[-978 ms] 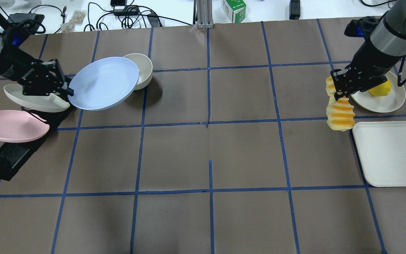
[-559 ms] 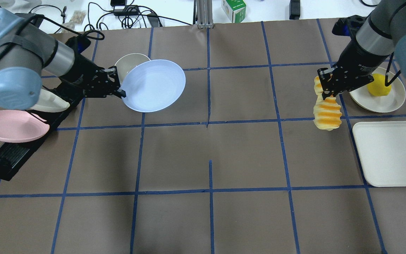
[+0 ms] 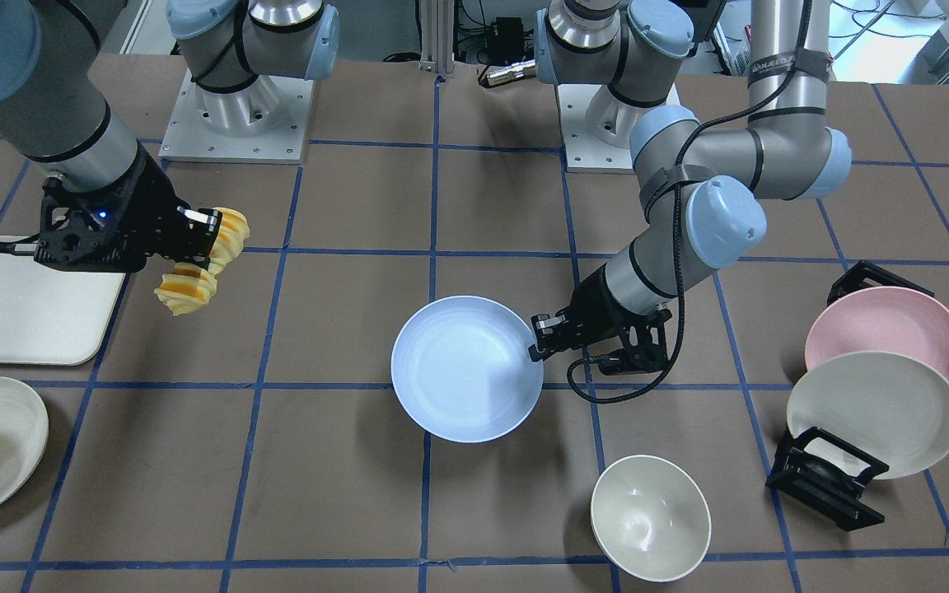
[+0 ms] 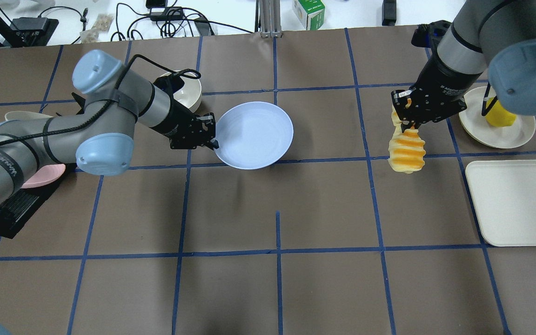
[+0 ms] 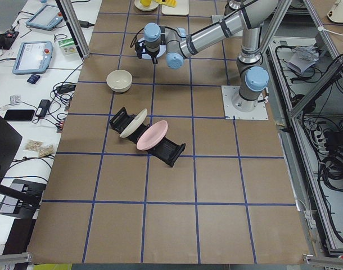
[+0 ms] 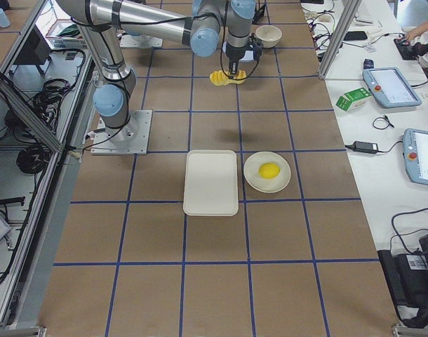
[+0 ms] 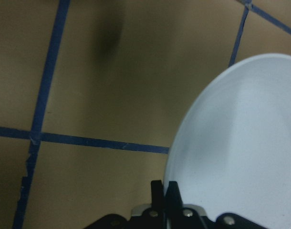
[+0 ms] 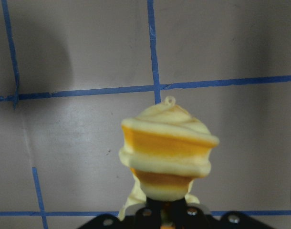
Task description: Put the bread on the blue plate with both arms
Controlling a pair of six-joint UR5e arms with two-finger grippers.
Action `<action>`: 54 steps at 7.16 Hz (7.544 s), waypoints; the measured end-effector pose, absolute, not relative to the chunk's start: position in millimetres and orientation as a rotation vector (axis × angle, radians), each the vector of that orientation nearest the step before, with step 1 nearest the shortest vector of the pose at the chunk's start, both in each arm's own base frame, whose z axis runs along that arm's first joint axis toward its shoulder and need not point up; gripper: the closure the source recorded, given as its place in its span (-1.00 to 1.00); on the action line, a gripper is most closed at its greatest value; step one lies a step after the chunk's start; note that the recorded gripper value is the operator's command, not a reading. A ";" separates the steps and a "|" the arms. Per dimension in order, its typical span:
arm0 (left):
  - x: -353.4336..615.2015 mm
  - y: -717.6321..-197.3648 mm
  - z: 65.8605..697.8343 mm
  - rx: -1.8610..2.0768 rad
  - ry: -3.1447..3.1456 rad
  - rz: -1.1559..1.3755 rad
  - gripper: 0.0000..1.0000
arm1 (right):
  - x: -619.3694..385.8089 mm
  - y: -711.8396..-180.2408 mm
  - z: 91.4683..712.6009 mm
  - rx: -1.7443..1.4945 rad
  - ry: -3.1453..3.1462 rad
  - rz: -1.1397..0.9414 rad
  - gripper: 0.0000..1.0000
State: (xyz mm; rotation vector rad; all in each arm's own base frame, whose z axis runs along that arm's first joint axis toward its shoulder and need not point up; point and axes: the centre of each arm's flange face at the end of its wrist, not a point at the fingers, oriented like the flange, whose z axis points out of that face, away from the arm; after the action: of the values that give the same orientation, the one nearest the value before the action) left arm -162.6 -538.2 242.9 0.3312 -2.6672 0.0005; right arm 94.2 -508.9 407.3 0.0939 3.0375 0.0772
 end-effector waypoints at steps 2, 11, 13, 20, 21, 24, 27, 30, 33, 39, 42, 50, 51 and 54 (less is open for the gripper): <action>-183.0 -530.3 209.3 0.344 -2.666 0.006 1.00 | 98.6 -508.3 407.1 0.098 3.033 0.078 1.00; -184.2 -570.7 267.1 0.425 -2.761 0.162 -1.00 | 247.2 -546.2 362.5 -0.016 3.011 -0.042 1.00; -174.2 -581.8 345.7 0.460 -2.822 0.095 -1.00 | 294.4 -559.2 335.7 -0.100 3.014 -0.003 1.00; -152.1 -511.2 482.1 0.310 -3.088 -0.079 -1.00 | 350.7 -579.7 240.1 -0.043 3.004 0.028 0.63; -145.7 -507.0 483.4 0.248 -3.141 -0.094 -1.00 | 357.8 -575.6 231.3 -0.043 3.010 0.044 0.57; -141.9 -483.2 487.5 0.201 -3.188 -0.150 -1.00 | 367.2 -560.0 219.3 -0.012 3.037 0.159 -0.58; -144.0 -487.6 491.6 0.202 -3.143 0.085 -1.00 | 374.6 -554.6 220.7 -0.033 3.046 0.166 -1.00; -143.3 -499.9 498.7 0.184 -3.108 0.196 -1.00 | 363.6 -565.4 231.2 -0.030 3.043 0.127 -1.00; -142.2 -501.7 499.9 0.187 -3.105 0.202 -1.00 | 281.9 -592.0 299.0 0.063 3.061 -0.027 -1.00; -141.8 -501.6 498.7 0.188 -3.108 0.199 -1.00 | 140.4 -494.5 476.9 0.274 3.077 0.116 -1.00; -141.3 -500.5 501.2 0.189 -3.109 0.202 -1.00 | 134.5 -476.3 494.8 0.275 3.074 0.113 -1.00; -141.3 -499.5 499.7 0.189 -3.112 0.192 -1.00 | 133.1 -466.0 494.9 0.269 3.092 0.118 -1.00; -141.3 -499.1 500.2 0.189 -3.112 0.193 -1.00 | 133.2 -461.0 493.3 0.272 3.096 0.121 -1.00; -141.0 -498.7 501.4 0.189 -3.114 0.198 -1.00 | 132.5 -449.0 489.7 0.271 3.098 0.106 -1.00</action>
State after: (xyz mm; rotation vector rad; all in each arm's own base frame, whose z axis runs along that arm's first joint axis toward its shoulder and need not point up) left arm -141.0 -498.7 501.4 0.1893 -3.1143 0.1975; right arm 132.5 -449.0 489.7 0.2709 3.0984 0.1064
